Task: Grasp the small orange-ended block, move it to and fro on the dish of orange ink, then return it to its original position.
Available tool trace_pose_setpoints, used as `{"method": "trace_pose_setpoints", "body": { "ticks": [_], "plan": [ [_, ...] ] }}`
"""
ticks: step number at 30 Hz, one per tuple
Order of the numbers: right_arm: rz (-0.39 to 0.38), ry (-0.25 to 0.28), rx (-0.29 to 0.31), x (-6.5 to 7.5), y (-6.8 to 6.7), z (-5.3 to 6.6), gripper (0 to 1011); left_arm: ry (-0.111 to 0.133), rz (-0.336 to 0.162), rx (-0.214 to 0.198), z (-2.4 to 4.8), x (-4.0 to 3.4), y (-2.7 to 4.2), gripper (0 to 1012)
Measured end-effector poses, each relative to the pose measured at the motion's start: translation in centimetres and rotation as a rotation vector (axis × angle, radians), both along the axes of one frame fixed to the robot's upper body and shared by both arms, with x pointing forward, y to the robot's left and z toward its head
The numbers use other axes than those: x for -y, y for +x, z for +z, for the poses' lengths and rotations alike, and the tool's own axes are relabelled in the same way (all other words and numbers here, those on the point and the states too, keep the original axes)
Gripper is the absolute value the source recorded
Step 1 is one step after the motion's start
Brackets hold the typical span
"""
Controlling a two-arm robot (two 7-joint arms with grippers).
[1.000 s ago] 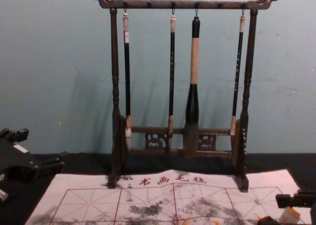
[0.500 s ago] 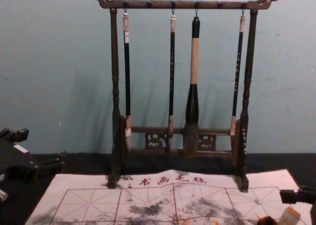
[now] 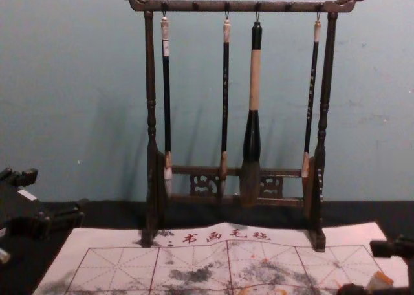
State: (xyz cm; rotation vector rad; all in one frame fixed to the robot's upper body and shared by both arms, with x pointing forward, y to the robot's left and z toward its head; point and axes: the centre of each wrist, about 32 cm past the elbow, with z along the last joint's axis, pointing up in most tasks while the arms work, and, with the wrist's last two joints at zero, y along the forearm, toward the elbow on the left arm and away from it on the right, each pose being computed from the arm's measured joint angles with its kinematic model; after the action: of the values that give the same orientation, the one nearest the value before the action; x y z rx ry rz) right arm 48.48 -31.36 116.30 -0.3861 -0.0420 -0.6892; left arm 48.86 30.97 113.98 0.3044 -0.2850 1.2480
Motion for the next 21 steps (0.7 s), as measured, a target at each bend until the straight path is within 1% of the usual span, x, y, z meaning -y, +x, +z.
{"method": "trace_pose_setpoints", "body": {
  "ticks": [3, 4, 8, 9, 10, 13, 14, 16, 17, 20, 21],
  "plan": [
    [-0.030, 0.019, 0.033, 0.0, -0.1, 0.3, 1003, 0.000, 0.000, 0.000, 0.00, 0.00, 0.00, 1001],
    [-0.054, 0.041, 0.063, 0.0, -0.2, 0.4, 1003, 0.000, 0.000, 0.000, 0.00, 0.00, 0.00, 1001],
    [-0.120, 0.084, 0.133, 0.3, -0.5, 0.9, 1003, 0.000, 0.000, 0.000, 0.00, 0.00, 0.00, 1001],
    [-0.163, 0.098, 0.168, 0.4, -0.7, 1.1, 1003, 0.000, 0.000, 0.000, 0.00, 0.00, 0.00, 1001],
    [-0.209, 0.095, 0.207, 0.5, -0.9, 1.3, 1003, 0.000, 0.000, 0.000, 0.00, 0.00, 0.00, 1001],
    [-0.290, 0.060, 0.279, 0.5, -1.4, 1.2, 1003, 0.000, 0.000, 0.000, 0.00, 0.00, 0.00, 1001],
    [-0.337, 0.028, 0.324, 0.4, -1.8, 0.9, 1003, 0.000, 0.000, 0.000, 0.00, 0.00, 0.00, 1001],
    [-0.377, 0.005, 0.354, 0.4, -2.2, 0.5, 1003, 0.000, 0.000, 0.000, 0.00, 0.00, 0.00, 1001],
    [-0.411, -0.021, 0.378, 0.2, -2.6, -0.2, 1002, 0.000, 0.000, 0.000, 0.00, 0.00, 0.00, 1001],
    [-0.452, -0.060, 0.406, 0.0, -3.1, -1.4, 1003, 0.000, 0.000, 0.000, 0.00, 0.00, 0.00, 1001],
    [-0.472, -0.082, 0.415, -0.2, -3.4, -2.5, 1003, 0.000, 0.000, 0.000, 0.00, 0.00, 0.00, 1001]
  ]
}}
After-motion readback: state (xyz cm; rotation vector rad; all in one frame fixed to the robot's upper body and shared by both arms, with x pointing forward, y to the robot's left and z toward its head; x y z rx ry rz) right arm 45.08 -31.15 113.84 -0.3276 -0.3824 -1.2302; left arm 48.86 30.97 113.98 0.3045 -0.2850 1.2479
